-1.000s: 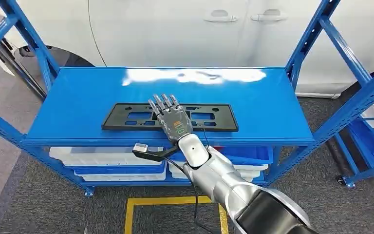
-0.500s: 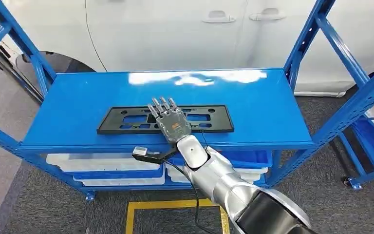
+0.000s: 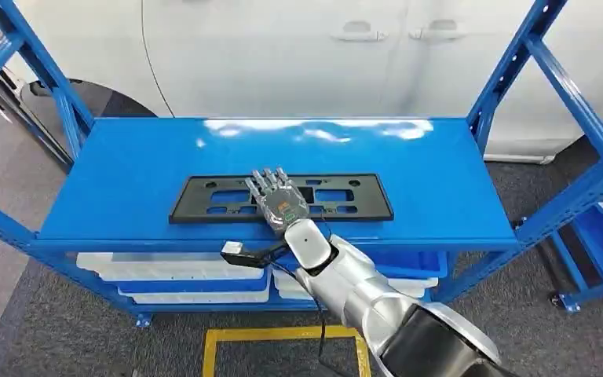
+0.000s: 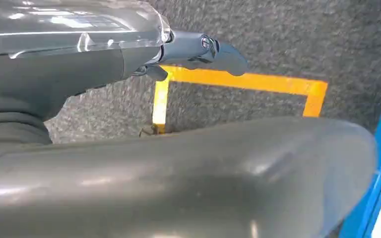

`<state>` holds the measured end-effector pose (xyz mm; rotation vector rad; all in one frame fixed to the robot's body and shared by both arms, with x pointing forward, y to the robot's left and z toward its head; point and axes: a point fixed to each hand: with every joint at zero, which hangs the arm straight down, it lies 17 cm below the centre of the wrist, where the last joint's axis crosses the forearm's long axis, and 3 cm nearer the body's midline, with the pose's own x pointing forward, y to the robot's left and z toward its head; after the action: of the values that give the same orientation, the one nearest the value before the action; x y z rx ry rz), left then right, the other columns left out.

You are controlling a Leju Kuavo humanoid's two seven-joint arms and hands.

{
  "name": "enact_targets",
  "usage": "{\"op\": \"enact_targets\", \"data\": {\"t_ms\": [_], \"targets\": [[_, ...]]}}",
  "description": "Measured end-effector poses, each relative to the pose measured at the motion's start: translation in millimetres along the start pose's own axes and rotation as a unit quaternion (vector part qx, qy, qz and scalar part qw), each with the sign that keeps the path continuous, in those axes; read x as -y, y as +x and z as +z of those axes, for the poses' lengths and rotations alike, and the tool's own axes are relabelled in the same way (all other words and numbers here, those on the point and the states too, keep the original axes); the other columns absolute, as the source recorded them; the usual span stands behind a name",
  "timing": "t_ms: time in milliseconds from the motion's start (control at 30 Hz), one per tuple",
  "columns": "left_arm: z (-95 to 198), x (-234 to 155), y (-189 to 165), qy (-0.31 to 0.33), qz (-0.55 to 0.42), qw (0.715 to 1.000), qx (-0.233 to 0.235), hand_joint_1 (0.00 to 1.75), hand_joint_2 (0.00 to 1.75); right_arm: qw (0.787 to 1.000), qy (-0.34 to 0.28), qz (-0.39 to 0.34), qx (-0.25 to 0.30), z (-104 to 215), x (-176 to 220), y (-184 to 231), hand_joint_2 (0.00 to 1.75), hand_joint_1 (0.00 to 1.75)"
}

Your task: Take the parts from the cabinet and place them on the table.

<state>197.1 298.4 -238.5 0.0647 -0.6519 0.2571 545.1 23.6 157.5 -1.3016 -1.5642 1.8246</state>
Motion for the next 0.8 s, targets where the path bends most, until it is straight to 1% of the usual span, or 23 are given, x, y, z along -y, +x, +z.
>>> {"op": "enact_targets", "data": {"t_ms": [167, 333, 367, 400, 800], "targets": [[0.5, -0.6, -1.7, 0.001, 0.0, 1.0, -0.002, 0.0, 0.0, 1.0, 0.012, 0.001, -0.004, 6.1, -14.2, -4.5, 1.75, 0.0], [0.0, 0.9, -0.1, 0.0, 0.001, 1.0, 0.0, 0.0, 0.0, 1.0, 0.011, 0.002, -0.005, 5.1, -12.7, -6.9, 1.75, 0.0], [0.1, 0.9, -0.4, 0.0, 0.001, 1.0, -0.001, 0.0, 0.0, 1.0, 0.012, 0.001, -0.006, 5.5, -13.7, -7.5, 1.75, 0.94], [0.1, 0.9, -0.4, 0.0, 0.001, 1.0, -0.001, 0.0, 0.0, 1.0, 0.013, 0.0, -0.007, 5.6, -14.3, -8.7, 1.75, 1.75], [0.1, 0.3, -0.4, 0.001, 0.004, 1.0, -0.001, 0.0, 0.0, 1.0, 0.021, -0.012, -0.009, 6.6, -18.0, -8.5, 1.75, 1.75]]}}
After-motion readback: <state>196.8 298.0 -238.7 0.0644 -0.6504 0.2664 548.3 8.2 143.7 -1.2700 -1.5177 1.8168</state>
